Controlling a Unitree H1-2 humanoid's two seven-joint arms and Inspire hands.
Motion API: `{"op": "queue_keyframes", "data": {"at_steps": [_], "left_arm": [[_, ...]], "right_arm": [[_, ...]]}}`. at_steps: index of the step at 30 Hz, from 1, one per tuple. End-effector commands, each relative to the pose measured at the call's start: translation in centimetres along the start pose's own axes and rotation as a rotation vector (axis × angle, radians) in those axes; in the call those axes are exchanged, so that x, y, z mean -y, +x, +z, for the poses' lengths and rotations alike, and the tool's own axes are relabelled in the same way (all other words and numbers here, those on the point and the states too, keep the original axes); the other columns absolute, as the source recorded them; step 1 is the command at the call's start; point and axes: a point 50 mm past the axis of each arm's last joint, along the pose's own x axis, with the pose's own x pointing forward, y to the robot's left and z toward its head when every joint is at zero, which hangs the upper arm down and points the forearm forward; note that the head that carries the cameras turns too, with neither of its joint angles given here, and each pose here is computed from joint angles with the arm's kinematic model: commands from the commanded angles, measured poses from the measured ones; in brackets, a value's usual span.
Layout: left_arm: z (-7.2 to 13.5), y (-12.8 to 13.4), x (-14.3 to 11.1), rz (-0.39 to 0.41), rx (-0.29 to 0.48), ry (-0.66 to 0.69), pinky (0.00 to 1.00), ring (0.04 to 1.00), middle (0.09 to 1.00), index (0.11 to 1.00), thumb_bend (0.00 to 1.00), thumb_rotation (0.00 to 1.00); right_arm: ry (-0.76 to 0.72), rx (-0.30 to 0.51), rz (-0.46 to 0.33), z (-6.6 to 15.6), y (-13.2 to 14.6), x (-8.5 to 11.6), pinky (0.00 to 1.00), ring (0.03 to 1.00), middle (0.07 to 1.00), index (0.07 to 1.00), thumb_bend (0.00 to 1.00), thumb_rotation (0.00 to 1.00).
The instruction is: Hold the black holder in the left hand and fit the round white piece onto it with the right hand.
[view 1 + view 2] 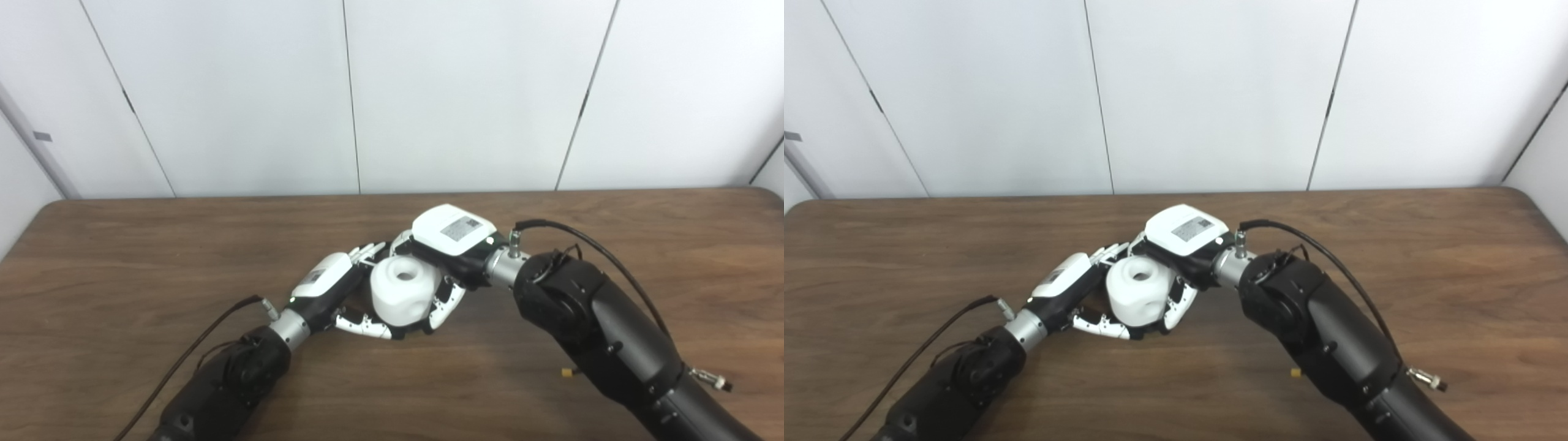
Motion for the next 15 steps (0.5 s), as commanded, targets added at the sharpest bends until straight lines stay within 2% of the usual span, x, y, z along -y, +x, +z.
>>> {"op": "queue_keyframes", "data": {"at_steps": [1,15], "left_arm": [[-0.41,-1.25,5.13,-0.236,-0.074,0.01,1.0,1.0,0.989,0.482,0.52,0.06],[-0.69,-1.57,4.95,-0.234,-0.078,0.003,1.0,1.0,0.976,0.482,0.52,0.06]], "right_arm": [[-0.03,0.03,-0.047,0.24,-0.11,1.93,0.67,0.778,0.842,0.916,0.92,0.3],[-0.023,0.02,-0.055,0.2,-0.24,2.29,0.67,0.781,0.851,0.928,0.93,0.3]]}}
